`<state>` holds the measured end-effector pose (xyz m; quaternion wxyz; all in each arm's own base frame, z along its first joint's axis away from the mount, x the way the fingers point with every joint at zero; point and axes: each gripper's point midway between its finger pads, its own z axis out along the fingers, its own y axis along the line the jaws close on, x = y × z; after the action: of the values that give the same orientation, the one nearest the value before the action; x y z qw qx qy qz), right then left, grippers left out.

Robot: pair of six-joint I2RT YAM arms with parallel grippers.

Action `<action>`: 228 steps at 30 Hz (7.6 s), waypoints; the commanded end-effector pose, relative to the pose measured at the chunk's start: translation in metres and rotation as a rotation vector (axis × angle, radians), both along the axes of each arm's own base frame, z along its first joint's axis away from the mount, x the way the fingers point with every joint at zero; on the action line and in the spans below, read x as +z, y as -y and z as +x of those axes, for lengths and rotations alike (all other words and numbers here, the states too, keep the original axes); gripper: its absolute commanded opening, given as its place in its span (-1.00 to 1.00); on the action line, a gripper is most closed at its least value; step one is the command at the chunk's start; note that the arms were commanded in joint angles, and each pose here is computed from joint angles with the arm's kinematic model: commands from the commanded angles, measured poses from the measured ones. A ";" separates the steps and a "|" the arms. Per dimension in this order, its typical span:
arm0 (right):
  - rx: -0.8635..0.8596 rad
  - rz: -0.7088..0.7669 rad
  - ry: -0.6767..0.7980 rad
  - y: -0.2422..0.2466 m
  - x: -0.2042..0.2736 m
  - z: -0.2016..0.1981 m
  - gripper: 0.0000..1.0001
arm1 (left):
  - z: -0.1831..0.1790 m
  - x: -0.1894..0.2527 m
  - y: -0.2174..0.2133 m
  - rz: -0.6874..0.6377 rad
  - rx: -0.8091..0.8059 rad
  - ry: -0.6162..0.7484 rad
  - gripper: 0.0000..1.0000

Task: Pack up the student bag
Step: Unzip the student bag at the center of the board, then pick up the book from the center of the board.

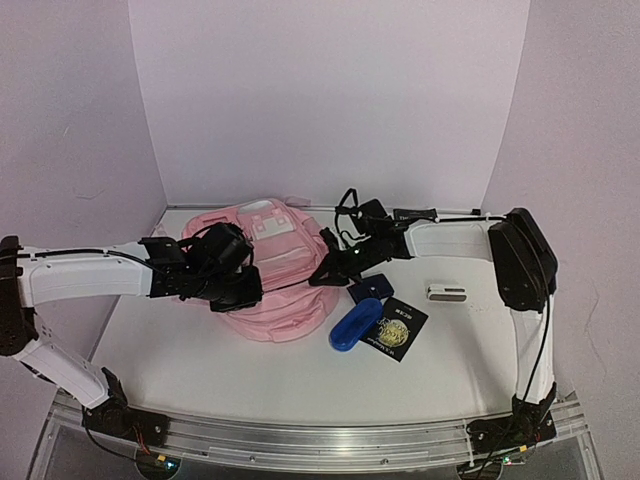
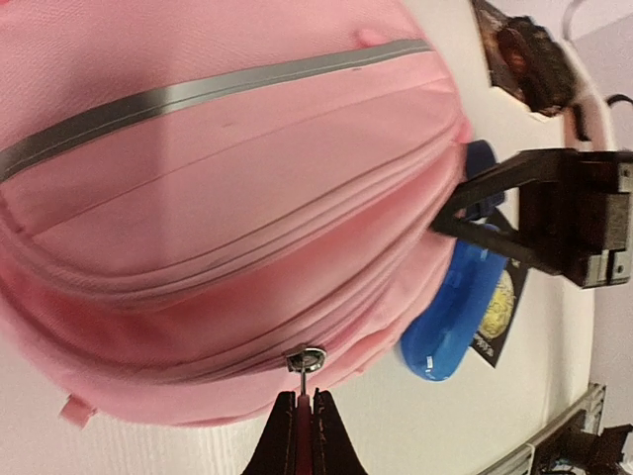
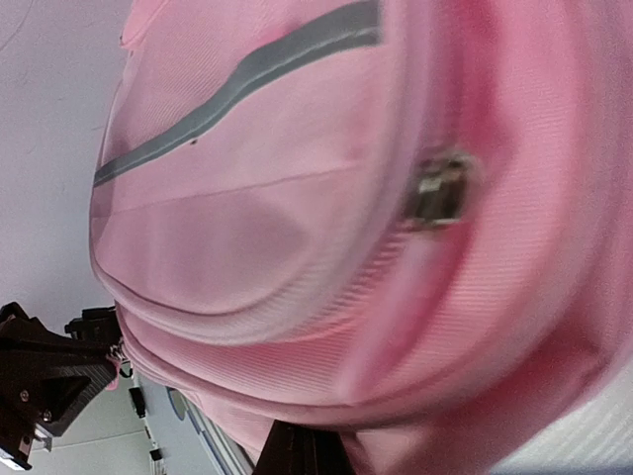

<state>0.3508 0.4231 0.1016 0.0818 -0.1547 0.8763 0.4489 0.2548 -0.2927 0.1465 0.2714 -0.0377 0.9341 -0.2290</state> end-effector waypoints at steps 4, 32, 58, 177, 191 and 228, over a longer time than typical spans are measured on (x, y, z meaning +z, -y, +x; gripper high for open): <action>-0.117 -0.019 0.183 0.035 0.034 0.045 -1.00 | -0.004 0.005 -0.067 0.142 0.210 -0.070 -1.00; -0.106 0.046 0.109 -0.001 0.024 0.054 -1.00 | -0.013 0.033 0.008 -0.107 -0.134 0.007 -1.00; -0.165 -0.188 0.284 0.070 0.023 0.086 -1.00 | 0.032 0.025 -0.190 0.632 0.359 0.017 -1.00; 0.265 0.186 0.654 0.107 0.248 -0.041 -1.00 | 0.032 0.170 0.061 0.084 -0.879 0.669 0.99; 0.419 0.119 0.686 0.097 0.226 -0.094 -1.00 | 0.014 0.179 0.098 0.218 -1.103 0.904 0.99; -0.168 -0.013 0.821 0.190 0.311 0.024 0.97 | 0.090 0.317 0.023 0.287 -0.448 0.875 -0.99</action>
<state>0.3892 0.2220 0.3961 0.4584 -0.2438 0.8037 0.2908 0.3454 -0.3693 0.3701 0.4885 0.4046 0.7534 -0.1736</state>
